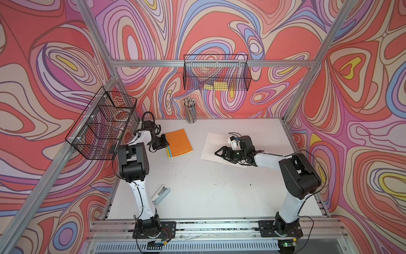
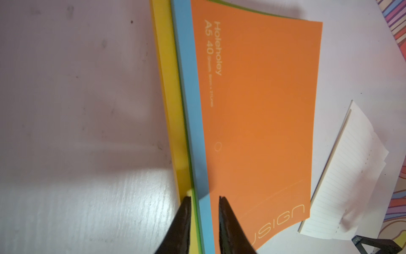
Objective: Close the notebook
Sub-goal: Place the notebook at the notebook.
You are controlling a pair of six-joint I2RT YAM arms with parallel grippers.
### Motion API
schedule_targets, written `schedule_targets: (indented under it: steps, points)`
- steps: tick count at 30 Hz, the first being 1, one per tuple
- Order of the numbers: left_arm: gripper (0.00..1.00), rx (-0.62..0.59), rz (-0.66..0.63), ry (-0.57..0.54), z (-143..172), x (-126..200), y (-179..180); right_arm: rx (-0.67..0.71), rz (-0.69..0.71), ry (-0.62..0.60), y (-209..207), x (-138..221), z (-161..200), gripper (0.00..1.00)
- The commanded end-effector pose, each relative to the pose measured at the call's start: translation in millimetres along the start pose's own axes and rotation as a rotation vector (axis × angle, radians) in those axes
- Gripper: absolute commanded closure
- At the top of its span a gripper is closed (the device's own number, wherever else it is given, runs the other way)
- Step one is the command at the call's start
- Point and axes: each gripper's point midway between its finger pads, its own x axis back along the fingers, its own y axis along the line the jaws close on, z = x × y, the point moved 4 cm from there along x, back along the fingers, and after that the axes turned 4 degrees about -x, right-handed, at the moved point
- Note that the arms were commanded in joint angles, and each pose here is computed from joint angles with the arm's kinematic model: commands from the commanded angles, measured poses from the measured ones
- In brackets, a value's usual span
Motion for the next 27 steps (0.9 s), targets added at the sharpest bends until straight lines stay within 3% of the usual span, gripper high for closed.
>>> schedule_targets:
  steps: [1,7,11,17,27]
  points:
    - [0.73,-0.048,-0.070,-0.024,-6,22,-5,-0.013,0.001,0.014,-7,-3,5,0.02]
    - [0.72,-0.074,-0.144,-0.093,-11,50,-14,-0.010,-0.001,0.014,-5,-3,4,0.02]
    - [0.72,-0.089,-0.068,-0.131,-9,64,-38,-0.009,-0.003,0.011,-3,-2,2,0.02]
    - [0.72,-0.171,0.033,-0.110,9,61,-92,0.007,0.008,0.008,1,2,0,0.02]
    - [0.68,-0.213,0.281,-0.042,92,46,-178,0.056,0.075,-0.081,1,56,-32,0.02]
